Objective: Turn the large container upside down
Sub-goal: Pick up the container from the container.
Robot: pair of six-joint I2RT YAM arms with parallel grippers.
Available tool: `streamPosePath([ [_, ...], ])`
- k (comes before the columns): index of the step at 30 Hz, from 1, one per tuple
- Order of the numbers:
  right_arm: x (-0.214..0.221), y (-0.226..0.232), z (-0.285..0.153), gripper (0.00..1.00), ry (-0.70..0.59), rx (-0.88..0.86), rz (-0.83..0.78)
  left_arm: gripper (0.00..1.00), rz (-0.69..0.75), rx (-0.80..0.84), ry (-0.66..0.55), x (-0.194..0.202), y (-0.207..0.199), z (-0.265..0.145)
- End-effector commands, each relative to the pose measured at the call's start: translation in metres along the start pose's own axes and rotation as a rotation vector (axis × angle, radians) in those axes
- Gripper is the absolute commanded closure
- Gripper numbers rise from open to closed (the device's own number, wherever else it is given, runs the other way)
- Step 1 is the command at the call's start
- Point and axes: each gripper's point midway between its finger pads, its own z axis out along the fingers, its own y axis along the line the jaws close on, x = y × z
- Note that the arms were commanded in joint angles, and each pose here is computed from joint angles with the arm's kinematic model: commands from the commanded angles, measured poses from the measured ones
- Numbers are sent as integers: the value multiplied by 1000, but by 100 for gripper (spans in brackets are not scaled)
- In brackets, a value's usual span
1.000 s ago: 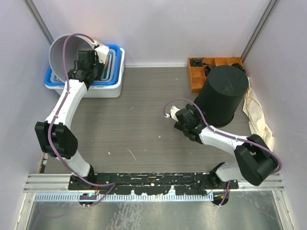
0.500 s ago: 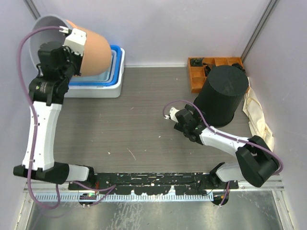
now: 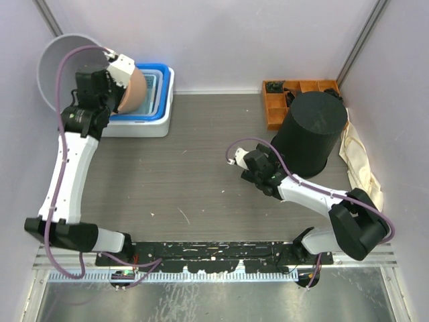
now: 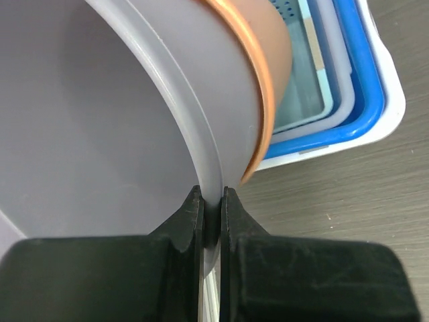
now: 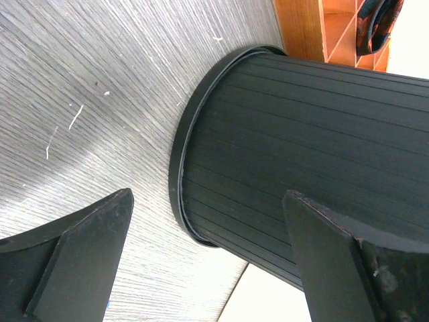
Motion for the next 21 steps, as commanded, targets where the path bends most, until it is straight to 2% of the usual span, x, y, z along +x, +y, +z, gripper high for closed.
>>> streamPosePath([
  [1, -10, -17, -9, 0, -52, 61, 51, 100, -39, -85, -179, -50, 24, 2],
  [6, -4, -16, -10, 0, -46, 71, 51, 100, -35, -63, -186, -64, 27, 1],
  [9, -4, -17, -10, 0, -48, 80, 50, 100, -25, -68, -217, -81, 37, -13],
  [14, -9, -24, -11, 0, -55, 94, 45, 100, -37, -67, -340, -125, 64, -76],
  [21, -39, -59, -35, 0, -141, 70, 57, 100, -161, 184, -518, -146, 38, -164],
])
